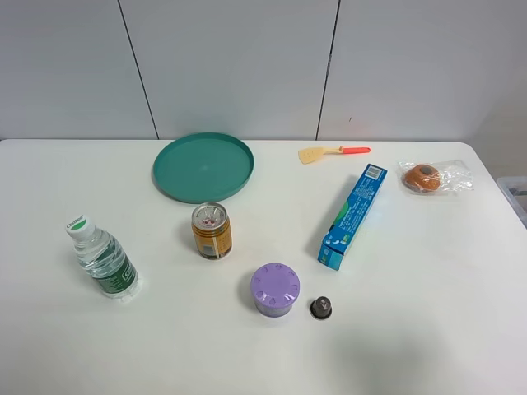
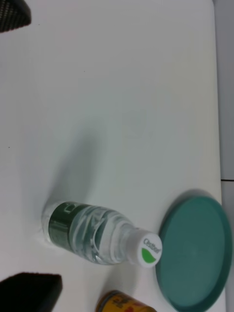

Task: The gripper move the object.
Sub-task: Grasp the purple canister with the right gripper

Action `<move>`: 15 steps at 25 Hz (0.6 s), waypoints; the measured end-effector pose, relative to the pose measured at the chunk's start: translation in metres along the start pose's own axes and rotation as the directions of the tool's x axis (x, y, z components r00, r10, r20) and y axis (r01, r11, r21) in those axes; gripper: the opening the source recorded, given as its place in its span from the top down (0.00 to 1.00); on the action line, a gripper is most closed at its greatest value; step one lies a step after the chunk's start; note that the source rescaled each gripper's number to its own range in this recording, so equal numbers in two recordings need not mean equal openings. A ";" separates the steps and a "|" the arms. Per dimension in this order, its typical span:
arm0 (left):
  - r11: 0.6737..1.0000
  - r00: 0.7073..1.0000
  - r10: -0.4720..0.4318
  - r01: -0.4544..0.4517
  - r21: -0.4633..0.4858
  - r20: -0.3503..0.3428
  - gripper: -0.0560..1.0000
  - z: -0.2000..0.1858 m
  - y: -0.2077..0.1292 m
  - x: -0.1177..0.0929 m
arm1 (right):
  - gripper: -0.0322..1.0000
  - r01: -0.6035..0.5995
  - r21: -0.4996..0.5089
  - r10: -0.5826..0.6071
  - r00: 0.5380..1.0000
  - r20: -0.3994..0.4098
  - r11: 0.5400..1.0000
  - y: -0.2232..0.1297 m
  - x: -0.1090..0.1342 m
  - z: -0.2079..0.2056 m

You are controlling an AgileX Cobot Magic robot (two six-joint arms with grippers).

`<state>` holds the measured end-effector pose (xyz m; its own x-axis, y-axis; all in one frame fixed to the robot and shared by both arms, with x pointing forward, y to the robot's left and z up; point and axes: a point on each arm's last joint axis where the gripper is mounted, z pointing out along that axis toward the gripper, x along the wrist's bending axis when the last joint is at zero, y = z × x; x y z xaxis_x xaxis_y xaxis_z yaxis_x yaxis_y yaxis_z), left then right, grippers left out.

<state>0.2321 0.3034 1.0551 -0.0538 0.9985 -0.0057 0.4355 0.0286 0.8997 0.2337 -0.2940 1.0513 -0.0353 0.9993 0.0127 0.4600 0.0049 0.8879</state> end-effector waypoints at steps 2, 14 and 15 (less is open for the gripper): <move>1.000 1.000 0.000 0.000 0.000 0.000 0.00 0.000 0.000 0.000 | 0.00 0.000 0.000 0.000 1.000 0.000 1.000 0.000 0.000 0.000; 1.000 1.000 0.000 0.000 0.000 0.000 0.00 0.000 0.000 0.000 | 0.00 0.063 -0.024 -0.063 0.998 -0.006 0.998 0.004 0.001 -0.005; 1.000 1.000 0.000 0.000 0.000 0.000 0.00 0.000 0.000 0.000 | 0.00 0.074 -0.038 -0.074 0.997 -0.004 0.997 0.007 0.001 -0.009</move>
<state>0.2321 0.3034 1.0551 -0.0538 0.9985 -0.0057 0.4355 0.0286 0.8997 0.2292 -0.2932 1.0617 -0.0732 0.9960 -0.0509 0.4219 0.0772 0.9034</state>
